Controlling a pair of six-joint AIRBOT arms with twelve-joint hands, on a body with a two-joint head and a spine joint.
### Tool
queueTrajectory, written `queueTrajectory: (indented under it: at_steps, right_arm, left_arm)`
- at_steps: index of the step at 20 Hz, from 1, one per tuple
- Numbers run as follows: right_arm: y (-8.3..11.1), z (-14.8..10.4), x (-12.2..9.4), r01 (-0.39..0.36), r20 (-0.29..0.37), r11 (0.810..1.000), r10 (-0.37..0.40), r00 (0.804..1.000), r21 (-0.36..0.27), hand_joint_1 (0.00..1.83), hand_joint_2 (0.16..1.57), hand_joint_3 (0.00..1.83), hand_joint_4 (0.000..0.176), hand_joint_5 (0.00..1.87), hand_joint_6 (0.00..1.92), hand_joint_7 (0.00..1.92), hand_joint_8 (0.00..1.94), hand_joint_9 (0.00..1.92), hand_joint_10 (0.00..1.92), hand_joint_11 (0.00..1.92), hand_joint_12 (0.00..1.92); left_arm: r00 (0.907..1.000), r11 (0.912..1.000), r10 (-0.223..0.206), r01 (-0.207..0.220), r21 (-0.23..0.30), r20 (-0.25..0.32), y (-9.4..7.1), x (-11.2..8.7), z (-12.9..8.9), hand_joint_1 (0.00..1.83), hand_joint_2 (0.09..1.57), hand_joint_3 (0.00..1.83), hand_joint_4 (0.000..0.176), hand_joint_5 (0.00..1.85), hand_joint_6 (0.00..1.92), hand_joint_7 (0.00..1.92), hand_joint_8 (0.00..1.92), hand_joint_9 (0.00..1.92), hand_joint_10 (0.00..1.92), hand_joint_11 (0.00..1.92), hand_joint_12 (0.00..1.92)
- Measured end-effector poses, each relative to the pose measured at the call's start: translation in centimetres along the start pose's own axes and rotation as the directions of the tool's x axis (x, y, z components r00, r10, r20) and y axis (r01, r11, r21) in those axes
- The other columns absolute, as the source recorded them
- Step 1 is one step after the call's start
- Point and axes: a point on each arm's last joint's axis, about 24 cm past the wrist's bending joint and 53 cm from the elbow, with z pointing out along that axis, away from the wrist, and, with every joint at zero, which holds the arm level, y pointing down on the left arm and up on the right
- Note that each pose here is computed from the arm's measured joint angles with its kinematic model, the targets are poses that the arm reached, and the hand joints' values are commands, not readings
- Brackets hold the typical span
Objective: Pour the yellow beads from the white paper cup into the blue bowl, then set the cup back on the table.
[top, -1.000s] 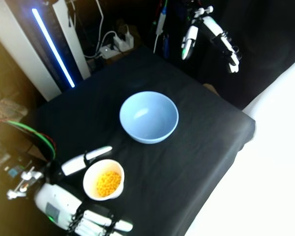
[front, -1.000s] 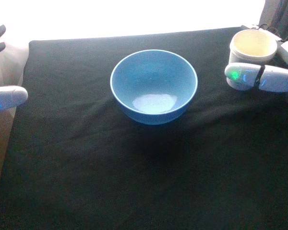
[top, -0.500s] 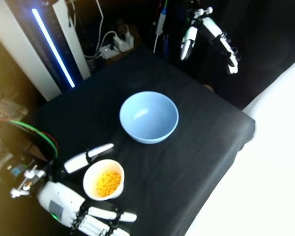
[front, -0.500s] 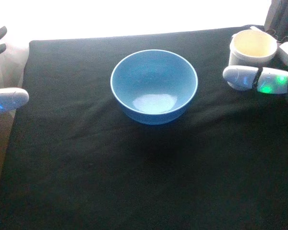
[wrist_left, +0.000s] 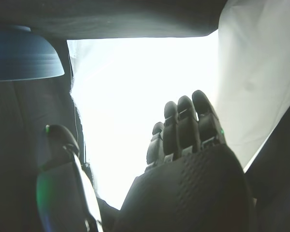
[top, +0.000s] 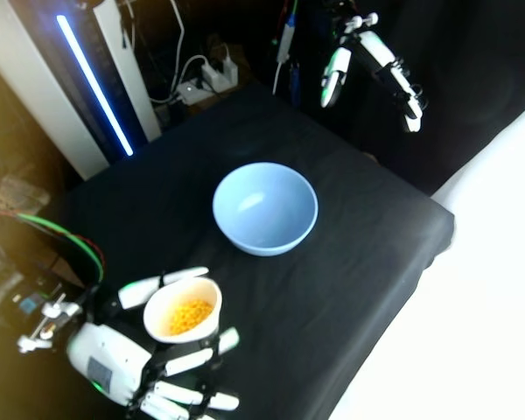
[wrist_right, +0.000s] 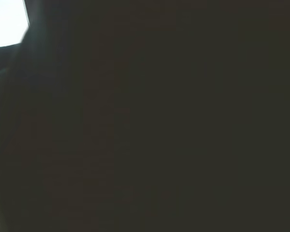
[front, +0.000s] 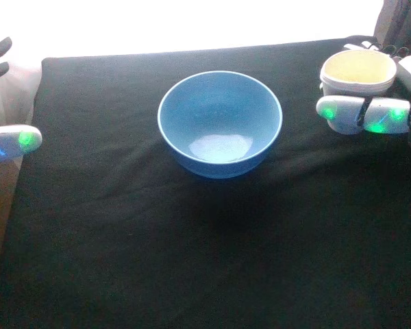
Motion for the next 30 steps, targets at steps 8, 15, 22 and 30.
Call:
queueTrajectory:
  at_steps: [8, 15, 22, 30]
  right_arm:
    - [0.7, -0.2, 0.8, 0.067, -0.074, 0.998, -0.067, 0.995, 0.003, 0.99, 1.13, 0.00, 0.176, 0.93, 1.05, 0.39, 0.01, 0.15, 0.02, 0.03, 0.01]
    - [3.7, 0.7, 2.0, 0.129, -0.138, 0.991, -0.134, 0.981, -0.044, 1.00, 1.12, 0.00, 0.176, 0.96, 1.00, 0.40, 0.00, 0.15, 0.01, 0.02, 0.01]
    - [8.6, 2.1, 4.0, 0.165, -0.193, 0.974, -0.194, 0.962, -0.156, 0.97, 1.16, 0.00, 0.176, 0.88, 1.13, 0.61, 0.01, 0.33, 0.02, 0.00, 0.49]
    - [11.3, 3.1, 5.1, 0.216, -0.224, 0.956, -0.259, 0.939, -0.198, 0.95, 1.18, 0.00, 0.176, 0.84, 1.19, 0.89, 0.00, 0.79, 0.01, 0.42, 0.79]
  left_arm:
    - [0.9999, 0.9999, -0.011, 0.011, -0.005, -0.004, 0.2, 0.5, 0.0, 0.62, 0.83, 0.00, 0.137, 0.04, 0.00, 0.25, 0.00, 0.21, 0.01, 0.00, 0.43]
    - [0.9999, 0.9999, -0.008, 0.008, -0.012, -0.009, 0.5, 0.7, -0.1, 0.62, 0.79, 0.00, 0.144, 0.08, 0.01, 0.30, 0.01, 0.24, 0.00, 0.00, 0.52]
    - [0.9998, 0.9998, -0.016, 0.015, -0.014, -0.015, 0.8, 1.3, -0.1, 0.65, 0.77, 0.00, 0.138, 0.07, 0.00, 0.31, 0.00, 0.23, 0.00, 0.00, 0.50]
    - [0.9998, 0.9997, -0.018, 0.018, -0.017, -0.006, 0.9, 1.0, -0.1, 0.63, 0.80, 0.00, 0.123, 0.07, 0.00, 0.32, 0.00, 0.23, 0.00, 0.00, 0.50]
